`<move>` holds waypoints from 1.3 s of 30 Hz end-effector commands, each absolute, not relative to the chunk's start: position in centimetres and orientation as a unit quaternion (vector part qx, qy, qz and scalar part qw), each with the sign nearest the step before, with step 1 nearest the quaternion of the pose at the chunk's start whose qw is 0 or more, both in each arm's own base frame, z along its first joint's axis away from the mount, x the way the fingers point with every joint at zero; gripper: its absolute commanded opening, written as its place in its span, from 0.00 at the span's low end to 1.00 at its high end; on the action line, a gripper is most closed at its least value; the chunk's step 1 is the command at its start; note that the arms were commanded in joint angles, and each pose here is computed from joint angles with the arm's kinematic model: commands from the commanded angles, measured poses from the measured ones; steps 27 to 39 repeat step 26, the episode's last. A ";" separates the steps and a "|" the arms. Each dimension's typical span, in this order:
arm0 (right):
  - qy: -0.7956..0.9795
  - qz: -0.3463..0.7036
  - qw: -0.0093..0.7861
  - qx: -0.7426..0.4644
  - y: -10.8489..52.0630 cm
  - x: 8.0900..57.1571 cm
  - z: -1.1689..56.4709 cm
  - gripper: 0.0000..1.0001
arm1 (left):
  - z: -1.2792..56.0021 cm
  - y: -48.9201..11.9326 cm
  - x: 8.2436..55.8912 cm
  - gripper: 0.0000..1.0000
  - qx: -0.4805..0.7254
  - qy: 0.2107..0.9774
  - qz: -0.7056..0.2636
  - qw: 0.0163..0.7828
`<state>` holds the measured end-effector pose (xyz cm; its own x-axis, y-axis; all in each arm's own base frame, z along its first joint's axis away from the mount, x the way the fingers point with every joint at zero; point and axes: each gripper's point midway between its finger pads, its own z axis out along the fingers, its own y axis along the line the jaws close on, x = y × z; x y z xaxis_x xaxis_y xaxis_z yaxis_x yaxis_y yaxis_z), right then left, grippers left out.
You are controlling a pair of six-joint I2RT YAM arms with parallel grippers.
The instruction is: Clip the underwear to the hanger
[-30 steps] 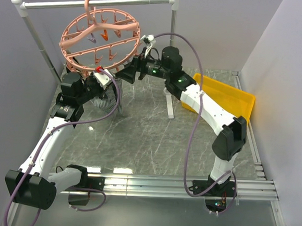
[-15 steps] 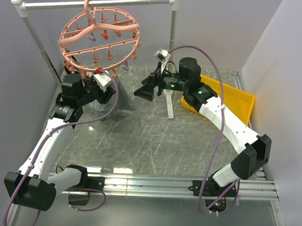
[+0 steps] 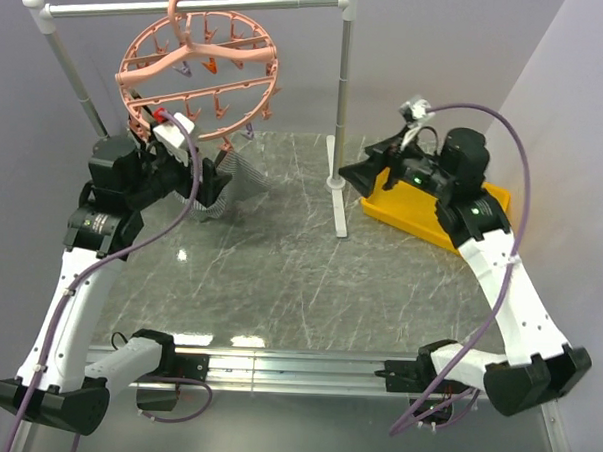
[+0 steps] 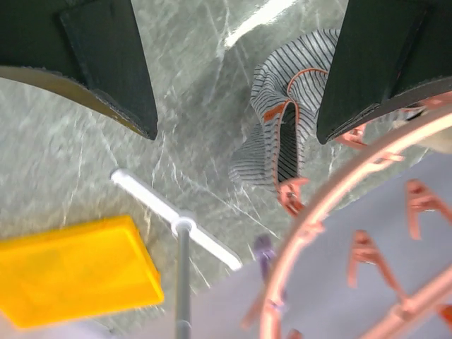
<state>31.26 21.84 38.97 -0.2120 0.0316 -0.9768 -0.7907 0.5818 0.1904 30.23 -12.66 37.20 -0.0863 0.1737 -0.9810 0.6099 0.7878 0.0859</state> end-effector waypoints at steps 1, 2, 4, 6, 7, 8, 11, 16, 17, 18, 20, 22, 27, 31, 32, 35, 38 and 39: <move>0.692 0.324 0.593 -0.255 18.9 31.1 39.3 1.00 | 38.2 -11.8 29.9 0.99 0.196 0.753 -0.191 0.599; 0.698 0.322 0.591 -0.247 18.4 31.0 38.7 1.00 | 38.3 -11.9 29.7 0.99 0.183 0.756 -0.203 0.594; 0.701 0.318 0.600 -0.220 16.8 30.8 39.1 1.00 | 38.1 -12.3 29.0 0.99 0.194 0.755 -0.216 0.588; 0.704 0.316 0.605 -0.194 15.3 30.4 38.9 1.00 | 37.3 -12.2 28.4 0.99 0.199 0.758 -0.218 0.582; 0.706 0.312 0.608 -0.187 14.8 30.2 38.7 1.00 | 36.9 -12.2 28.2 0.99 0.199 0.760 -0.216 0.579; 0.707 0.309 0.609 -0.182 14.4 29.6 38.3 1.00 | 36.0 -11.9 28.0 0.99 0.195 0.767 -0.212 0.573; 0.718 0.290 0.612 -0.159 12.7 28.8 36.7 1.00 | 34.1 -10.0 28.6 0.99 0.142 0.791 -0.178 0.568; 0.738 0.251 0.611 -0.139 10.5 28.1 33.3 1.00 | 29.9 -7.3 29.0 0.99 0.086 0.833 -0.118 0.534; 0.745 0.249 0.605 -0.133 10.3 27.8 32.0 1.00 | 28.8 -6.8 28.7 0.99 0.077 0.839 -0.106 0.529; 0.748 0.248 0.602 -0.130 10.1 27.7 31.4 1.00 | 28.8 -6.6 28.7 0.99 0.077 0.835 -0.102 0.535; 0.754 0.252 0.594 -0.120 9.9 27.1 30.0 1.00 | 28.1 -6.2 28.3 0.99 0.074 0.835 -0.092 0.537; 0.756 0.258 0.589 -0.117 9.9 26.8 29.3 1.00 | 27.9 -5.9 28.3 0.99 0.072 0.836 -0.084 0.538; 0.755 0.259 0.591 -0.116 9.9 26.5 29.3 1.00 | 29.2 -5.4 28.5 1.00 0.081 0.819 -0.068 0.564; 0.755 0.259 0.591 -0.116 9.9 26.5 29.3 1.00 | 29.2 -5.4 28.5 1.00 0.081 0.819 -0.068 0.564; 0.755 0.259 0.591 -0.116 9.9 26.5 29.3 1.00 | 29.2 -5.4 28.5 1.00 0.081 0.819 -0.068 0.564; 0.755 0.259 0.591 -0.116 9.9 26.5 29.3 1.00 | 29.2 -5.4 28.5 1.00 0.081 0.819 -0.068 0.564; 0.755 0.259 0.591 -0.116 9.9 26.5 29.3 1.00 | 29.2 -5.4 28.5 1.00 0.081 0.819 -0.068 0.564; 0.755 0.259 0.591 -0.116 9.9 26.5 29.3 1.00 | 29.2 -5.4 28.5 1.00 0.081 0.819 -0.068 0.564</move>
